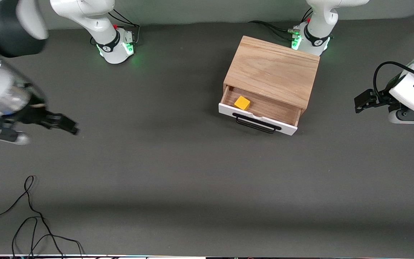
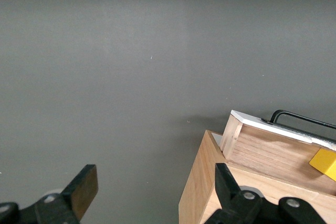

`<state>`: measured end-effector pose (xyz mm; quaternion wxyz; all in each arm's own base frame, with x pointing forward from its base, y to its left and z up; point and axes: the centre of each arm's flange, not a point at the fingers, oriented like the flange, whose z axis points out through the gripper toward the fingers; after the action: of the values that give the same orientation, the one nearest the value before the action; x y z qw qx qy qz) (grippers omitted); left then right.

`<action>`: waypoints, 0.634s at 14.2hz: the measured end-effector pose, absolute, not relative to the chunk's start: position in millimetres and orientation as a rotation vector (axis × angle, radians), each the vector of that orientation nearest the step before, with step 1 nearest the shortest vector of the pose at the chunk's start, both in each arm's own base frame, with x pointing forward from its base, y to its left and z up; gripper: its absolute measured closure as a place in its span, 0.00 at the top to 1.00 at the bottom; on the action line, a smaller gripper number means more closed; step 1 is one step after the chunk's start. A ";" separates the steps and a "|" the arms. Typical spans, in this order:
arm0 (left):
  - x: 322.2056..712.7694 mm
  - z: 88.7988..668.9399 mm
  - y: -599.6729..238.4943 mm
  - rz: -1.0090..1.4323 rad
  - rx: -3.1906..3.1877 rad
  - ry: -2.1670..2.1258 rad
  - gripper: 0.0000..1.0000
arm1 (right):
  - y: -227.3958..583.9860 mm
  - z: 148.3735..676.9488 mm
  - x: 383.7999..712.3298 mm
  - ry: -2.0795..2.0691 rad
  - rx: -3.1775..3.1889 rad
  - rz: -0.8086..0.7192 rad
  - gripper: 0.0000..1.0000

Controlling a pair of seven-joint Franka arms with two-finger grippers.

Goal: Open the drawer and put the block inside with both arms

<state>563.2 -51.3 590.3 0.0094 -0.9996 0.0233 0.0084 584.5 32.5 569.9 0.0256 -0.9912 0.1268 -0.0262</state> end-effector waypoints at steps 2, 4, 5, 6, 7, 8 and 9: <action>563.2 590.3 -51.3 0.026 -3.122 0.073 1.00 | -1.5 561.5 575.0 0.381 -3.069 -0.064 1.00; 563.2 590.3 -51.3 0.026 -3.122 0.073 1.00 | -4.5 558.6 571.5 0.380 -3.073 -0.056 1.00; 563.2 590.3 -51.3 0.026 -3.122 0.073 1.00 | -2.5 560.3 571.2 0.372 -3.079 -0.065 1.00; 563.2 590.3 -51.3 0.026 -3.122 0.073 1.00 | -1.1 563.7 570.5 0.364 -3.081 -0.076 1.00; 563.2 590.3 -51.3 0.026 -3.122 0.073 1.00 | -0.5 567.5 569.2 0.347 -3.083 -0.086 1.00; 563.2 590.3 -51.3 0.026 -3.122 0.073 1.00 | -0.3 571.1 568.2 0.322 -3.085 -0.094 1.00; 563.2 590.3 -51.3 0.026 -3.122 0.073 1.00 | -0.3 573.8 567.3 0.305 -3.087 -0.101 1.00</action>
<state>563.2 -51.3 590.3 0.0094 -0.9996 0.0233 0.0084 567.3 -0.3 573.8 0.0192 -0.9944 0.0984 -0.0325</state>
